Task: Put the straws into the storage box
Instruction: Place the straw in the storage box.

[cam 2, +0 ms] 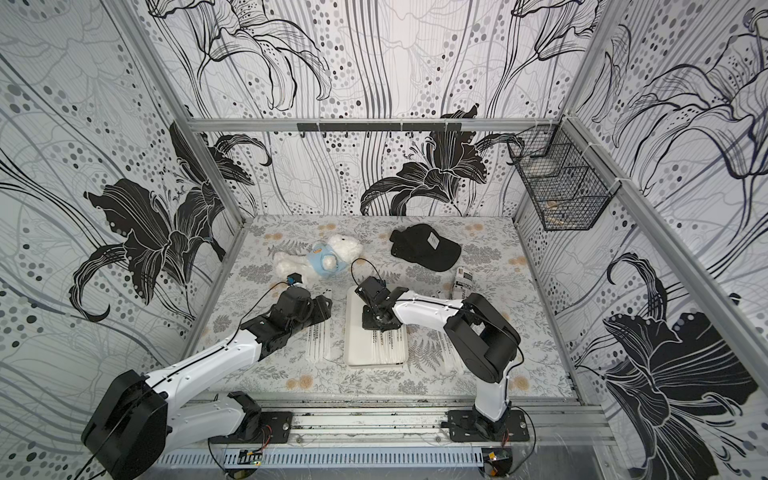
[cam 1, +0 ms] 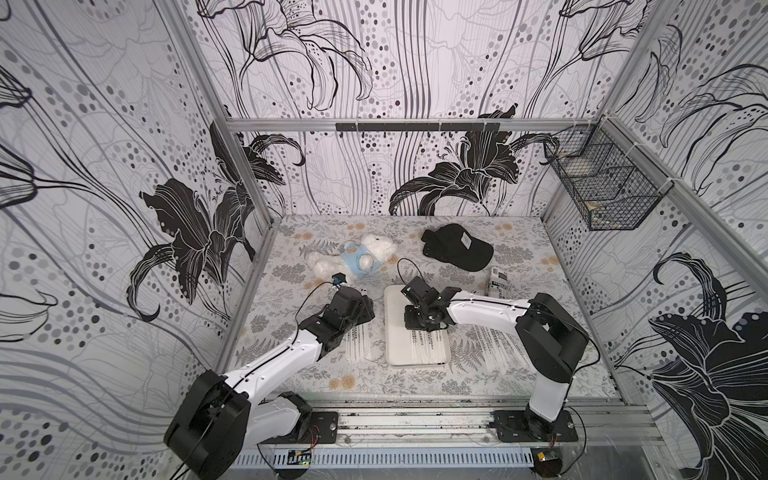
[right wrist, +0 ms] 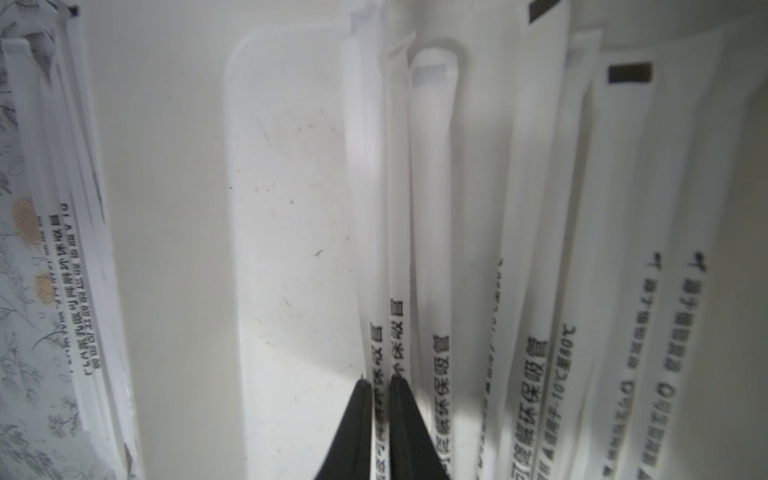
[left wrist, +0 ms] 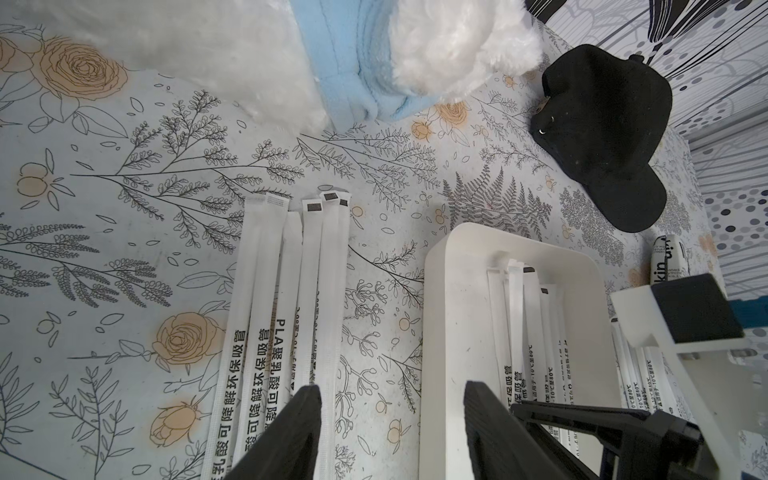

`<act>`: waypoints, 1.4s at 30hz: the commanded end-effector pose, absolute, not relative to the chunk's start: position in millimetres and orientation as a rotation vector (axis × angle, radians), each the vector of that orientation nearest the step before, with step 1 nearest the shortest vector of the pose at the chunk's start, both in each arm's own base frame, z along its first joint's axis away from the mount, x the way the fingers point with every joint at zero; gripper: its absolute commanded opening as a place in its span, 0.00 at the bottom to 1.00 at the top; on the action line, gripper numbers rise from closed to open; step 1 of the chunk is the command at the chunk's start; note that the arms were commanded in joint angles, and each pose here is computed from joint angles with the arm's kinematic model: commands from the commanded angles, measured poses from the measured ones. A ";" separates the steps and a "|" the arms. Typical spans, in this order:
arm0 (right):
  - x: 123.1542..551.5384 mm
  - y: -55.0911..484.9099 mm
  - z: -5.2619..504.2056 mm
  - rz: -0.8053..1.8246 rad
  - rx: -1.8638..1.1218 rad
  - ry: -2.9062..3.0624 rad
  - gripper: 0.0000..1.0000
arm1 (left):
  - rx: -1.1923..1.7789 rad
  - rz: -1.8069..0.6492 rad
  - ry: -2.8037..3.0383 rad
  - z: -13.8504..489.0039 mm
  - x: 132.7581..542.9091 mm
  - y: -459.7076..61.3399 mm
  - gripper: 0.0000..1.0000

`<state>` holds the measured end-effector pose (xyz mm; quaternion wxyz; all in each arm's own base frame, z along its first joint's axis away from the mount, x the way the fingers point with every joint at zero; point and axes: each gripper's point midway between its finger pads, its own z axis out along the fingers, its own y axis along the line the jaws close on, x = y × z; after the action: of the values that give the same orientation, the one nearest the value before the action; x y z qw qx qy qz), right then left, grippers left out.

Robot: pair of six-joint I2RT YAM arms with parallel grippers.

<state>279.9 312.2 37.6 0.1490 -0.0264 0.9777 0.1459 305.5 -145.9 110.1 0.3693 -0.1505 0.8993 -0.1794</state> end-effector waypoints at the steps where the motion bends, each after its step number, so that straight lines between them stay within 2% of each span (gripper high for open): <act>1: 277.3 303.4 35.8 0.354 -0.102 2.823 0.18 | -0.389 -0.470 2.283 115.5 310.3 -146.2 0.60; 12: 282.1 304.9 55.5 0.359 -0.122 2.790 0.22 | -0.403 -0.407 2.299 113.8 310.7 -132.5 0.60; 18: 276.7 322.6 52.4 0.426 -0.178 2.808 0.15 | -0.414 -0.413 2.296 115.1 311.7 -125.3 0.60; 24: 280.1 347.7 44.0 0.494 -0.194 2.811 0.15 | -0.430 -0.438 2.302 108.8 310.4 -127.6 0.60; 42: 279.9 317.1 28.3 0.365 -0.176 2.839 0.15 | -0.435 -0.436 2.316 99.2 306.9 -126.5 0.59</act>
<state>284.1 331.7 29.2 0.1372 -0.0578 0.9776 0.1486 304.2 -125.4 97.4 0.3555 -0.1690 0.9051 -0.1607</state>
